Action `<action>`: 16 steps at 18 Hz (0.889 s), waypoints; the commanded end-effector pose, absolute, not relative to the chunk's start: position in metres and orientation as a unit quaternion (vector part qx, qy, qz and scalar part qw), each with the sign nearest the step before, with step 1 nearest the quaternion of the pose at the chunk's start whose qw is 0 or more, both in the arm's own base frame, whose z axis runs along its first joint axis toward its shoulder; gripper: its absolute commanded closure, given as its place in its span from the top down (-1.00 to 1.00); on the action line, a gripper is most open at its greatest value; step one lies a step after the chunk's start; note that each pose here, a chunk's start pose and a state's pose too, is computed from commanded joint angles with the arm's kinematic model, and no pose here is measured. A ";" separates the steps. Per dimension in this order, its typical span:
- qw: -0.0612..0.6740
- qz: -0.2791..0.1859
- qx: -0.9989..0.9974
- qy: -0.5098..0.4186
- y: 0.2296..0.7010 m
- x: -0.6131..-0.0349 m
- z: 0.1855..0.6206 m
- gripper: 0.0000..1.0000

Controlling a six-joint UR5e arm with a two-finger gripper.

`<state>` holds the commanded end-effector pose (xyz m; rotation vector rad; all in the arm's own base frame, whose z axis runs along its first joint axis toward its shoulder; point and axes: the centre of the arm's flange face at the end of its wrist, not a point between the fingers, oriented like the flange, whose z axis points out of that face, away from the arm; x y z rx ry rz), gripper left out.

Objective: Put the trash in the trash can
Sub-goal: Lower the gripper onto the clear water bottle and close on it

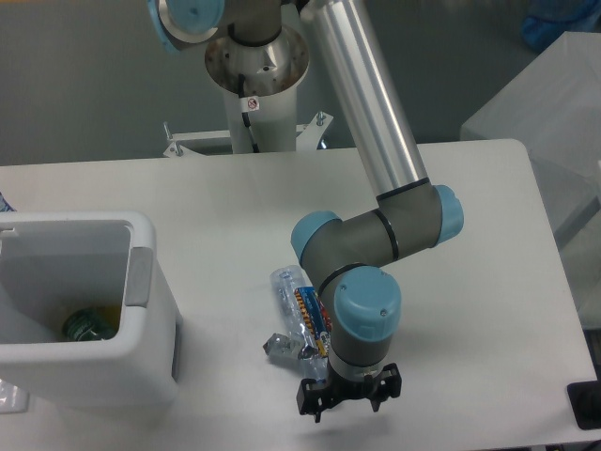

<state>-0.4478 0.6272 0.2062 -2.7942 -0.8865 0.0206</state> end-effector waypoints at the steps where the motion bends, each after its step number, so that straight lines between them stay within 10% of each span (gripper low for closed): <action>1: 0.101 0.009 -0.948 -0.301 0.628 -0.448 0.201 1.00; 16: 0.086 0.015 -0.951 -0.297 0.627 -0.429 0.186 0.73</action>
